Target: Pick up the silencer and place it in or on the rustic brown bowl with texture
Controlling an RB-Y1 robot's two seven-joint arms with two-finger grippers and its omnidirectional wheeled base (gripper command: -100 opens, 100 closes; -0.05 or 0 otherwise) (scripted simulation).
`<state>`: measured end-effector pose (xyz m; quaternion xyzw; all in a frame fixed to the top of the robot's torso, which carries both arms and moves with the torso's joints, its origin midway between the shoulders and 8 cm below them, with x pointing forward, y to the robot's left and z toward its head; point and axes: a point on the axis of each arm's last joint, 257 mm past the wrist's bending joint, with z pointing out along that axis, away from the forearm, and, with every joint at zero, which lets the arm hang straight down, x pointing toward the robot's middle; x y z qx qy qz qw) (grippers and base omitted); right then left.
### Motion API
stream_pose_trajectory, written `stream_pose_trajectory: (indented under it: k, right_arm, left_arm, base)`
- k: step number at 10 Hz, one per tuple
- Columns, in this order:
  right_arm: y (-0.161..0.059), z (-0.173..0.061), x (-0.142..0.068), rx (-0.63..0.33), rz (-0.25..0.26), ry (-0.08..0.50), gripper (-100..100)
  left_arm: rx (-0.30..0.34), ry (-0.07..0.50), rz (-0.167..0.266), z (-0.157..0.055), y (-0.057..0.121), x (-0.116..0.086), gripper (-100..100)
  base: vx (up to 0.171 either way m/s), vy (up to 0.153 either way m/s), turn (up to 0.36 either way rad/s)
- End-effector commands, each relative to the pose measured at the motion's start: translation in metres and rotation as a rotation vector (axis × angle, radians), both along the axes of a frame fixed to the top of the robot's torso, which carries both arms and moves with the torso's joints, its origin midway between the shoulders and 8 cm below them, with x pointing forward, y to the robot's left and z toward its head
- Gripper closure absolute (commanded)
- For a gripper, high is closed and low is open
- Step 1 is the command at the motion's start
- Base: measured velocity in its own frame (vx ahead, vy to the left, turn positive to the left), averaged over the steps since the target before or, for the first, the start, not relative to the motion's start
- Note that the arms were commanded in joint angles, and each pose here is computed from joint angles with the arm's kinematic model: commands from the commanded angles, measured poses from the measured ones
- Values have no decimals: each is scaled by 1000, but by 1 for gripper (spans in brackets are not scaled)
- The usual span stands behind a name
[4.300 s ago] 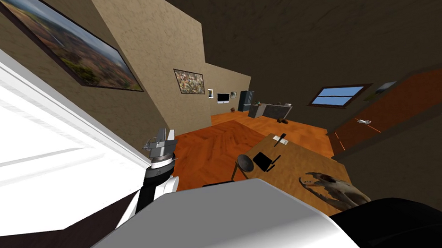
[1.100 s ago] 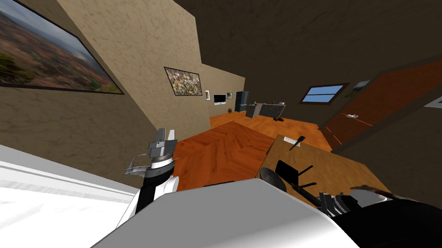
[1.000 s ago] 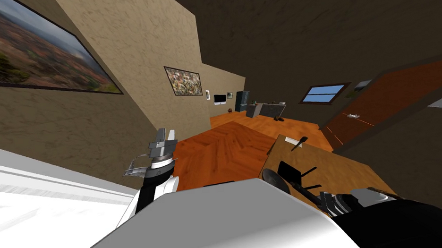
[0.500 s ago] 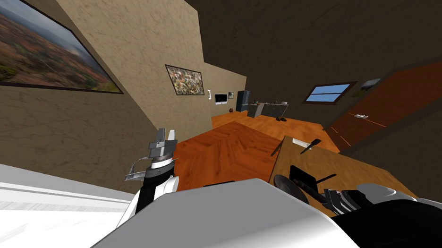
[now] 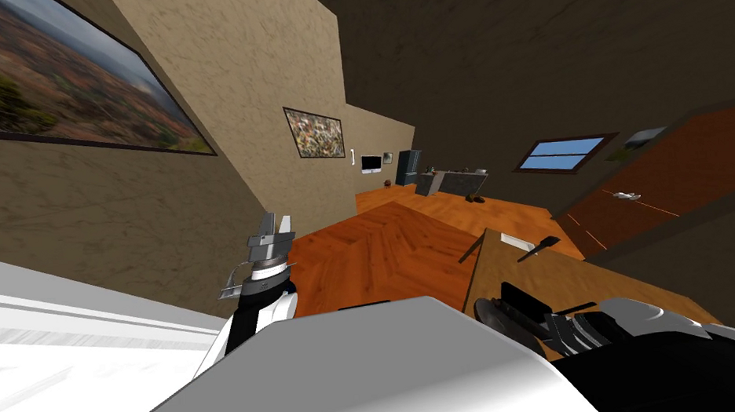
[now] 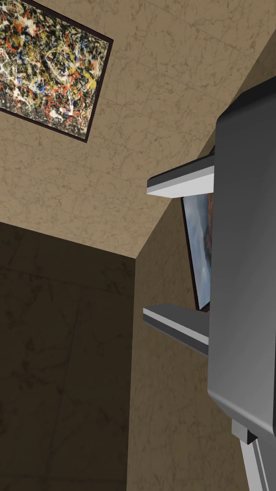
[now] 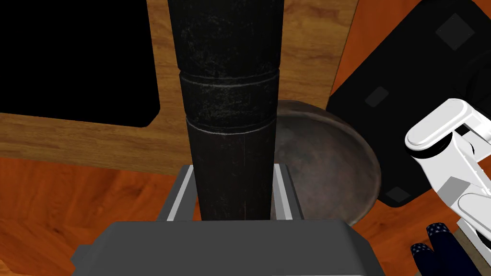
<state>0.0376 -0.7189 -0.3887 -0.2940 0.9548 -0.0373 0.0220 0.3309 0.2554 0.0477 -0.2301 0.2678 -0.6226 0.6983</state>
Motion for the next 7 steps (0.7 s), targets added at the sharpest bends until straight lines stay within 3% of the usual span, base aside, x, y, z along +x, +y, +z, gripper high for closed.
stream_pose_trajectory:
  k: [1, 6, 7]
  right_arm:
    - [2, 4, -3, 16, -4, 17, 100]
    - [5, 12, -9, 42, -10, 51, 100]
    - [7, 12, -10, 47, -11, 53, -100]
  left_arm:
    - [0, 0, 0, 0, 0, 0, 0]
    - [0, 0, 0, 0, 0, 0, 0]
    - [0, 0, 0, 0, 0, 0, 0]
  base:
    - [62, 99, 45]
    - [32, 77, 36]
    - [4, 9, -1]
